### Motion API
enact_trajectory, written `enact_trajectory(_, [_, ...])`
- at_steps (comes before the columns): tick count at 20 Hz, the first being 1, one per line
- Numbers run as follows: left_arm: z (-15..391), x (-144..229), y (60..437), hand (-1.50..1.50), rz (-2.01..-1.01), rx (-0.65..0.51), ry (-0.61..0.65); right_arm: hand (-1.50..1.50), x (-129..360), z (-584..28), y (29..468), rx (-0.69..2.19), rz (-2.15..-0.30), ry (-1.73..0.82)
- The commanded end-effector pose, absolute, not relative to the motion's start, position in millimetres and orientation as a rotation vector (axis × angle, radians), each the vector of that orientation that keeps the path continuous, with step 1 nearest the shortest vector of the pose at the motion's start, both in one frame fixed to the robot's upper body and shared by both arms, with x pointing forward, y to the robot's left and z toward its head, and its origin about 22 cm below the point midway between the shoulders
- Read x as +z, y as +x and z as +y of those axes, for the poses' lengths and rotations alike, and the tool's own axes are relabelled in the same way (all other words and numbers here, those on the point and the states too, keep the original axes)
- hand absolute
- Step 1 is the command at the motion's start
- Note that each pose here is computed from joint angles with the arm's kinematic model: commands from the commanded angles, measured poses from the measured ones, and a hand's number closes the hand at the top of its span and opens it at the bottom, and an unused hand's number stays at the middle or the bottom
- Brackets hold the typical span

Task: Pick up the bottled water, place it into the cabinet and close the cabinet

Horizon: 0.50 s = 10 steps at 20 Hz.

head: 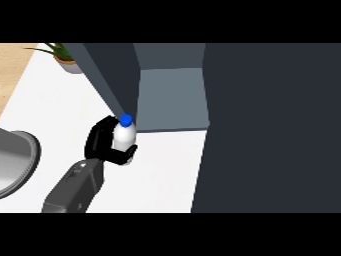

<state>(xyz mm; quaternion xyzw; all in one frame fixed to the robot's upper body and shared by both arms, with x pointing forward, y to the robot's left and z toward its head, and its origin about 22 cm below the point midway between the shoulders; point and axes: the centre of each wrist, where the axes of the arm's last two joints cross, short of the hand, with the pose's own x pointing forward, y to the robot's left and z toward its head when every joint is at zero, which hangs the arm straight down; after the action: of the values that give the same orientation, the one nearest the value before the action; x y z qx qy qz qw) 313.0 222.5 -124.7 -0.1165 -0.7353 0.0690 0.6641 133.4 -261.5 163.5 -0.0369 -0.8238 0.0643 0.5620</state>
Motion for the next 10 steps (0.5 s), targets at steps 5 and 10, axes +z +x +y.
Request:
enact_trajectory(5, [156,-63,371,1.5,-1.771,0.104,-0.394,-1.5,164,-273,136,0.1,-1.967,0.034])
enact_trajectory(10, [149,-51,380,1.5,-1.777,0.091,-0.381,-1.5,159,-284,143,0.096,-1.959,0.041])
